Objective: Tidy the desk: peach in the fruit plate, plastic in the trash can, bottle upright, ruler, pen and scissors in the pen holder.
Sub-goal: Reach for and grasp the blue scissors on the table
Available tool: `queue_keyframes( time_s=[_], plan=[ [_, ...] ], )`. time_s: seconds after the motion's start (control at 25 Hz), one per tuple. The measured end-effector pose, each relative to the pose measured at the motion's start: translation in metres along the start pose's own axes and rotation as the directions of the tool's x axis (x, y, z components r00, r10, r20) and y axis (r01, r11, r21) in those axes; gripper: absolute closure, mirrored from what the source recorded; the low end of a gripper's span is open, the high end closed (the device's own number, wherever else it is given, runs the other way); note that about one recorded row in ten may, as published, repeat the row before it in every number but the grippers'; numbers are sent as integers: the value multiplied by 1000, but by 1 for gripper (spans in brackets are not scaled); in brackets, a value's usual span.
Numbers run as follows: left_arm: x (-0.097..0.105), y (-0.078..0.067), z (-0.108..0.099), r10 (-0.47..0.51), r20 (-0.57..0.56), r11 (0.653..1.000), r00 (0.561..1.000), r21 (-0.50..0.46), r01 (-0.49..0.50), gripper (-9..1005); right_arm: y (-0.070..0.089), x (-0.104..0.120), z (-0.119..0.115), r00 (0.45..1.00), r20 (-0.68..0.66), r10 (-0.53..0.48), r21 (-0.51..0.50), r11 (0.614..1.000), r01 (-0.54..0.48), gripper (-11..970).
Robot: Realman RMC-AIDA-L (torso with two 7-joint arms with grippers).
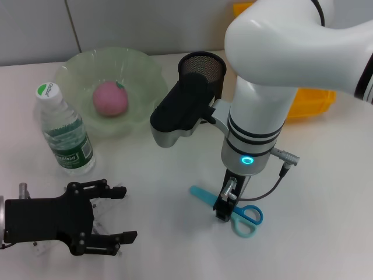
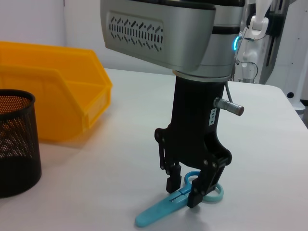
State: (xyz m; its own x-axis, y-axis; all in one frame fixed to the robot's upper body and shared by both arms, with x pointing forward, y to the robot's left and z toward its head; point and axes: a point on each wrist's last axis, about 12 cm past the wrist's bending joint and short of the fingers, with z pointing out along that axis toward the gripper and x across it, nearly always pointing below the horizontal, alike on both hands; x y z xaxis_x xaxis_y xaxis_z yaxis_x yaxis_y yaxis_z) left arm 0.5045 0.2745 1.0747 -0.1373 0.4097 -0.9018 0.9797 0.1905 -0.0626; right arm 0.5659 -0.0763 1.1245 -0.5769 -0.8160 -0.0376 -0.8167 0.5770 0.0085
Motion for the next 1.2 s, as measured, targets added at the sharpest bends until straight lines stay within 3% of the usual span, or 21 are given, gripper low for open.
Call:
queue_keyframes(
  time_s=[1.2],
  plan=[
    [0,0,1,-1,3,1000,1000,1,1,170,1,1,2,1000,-12,-11,1,1000,11,695]
  ],
)
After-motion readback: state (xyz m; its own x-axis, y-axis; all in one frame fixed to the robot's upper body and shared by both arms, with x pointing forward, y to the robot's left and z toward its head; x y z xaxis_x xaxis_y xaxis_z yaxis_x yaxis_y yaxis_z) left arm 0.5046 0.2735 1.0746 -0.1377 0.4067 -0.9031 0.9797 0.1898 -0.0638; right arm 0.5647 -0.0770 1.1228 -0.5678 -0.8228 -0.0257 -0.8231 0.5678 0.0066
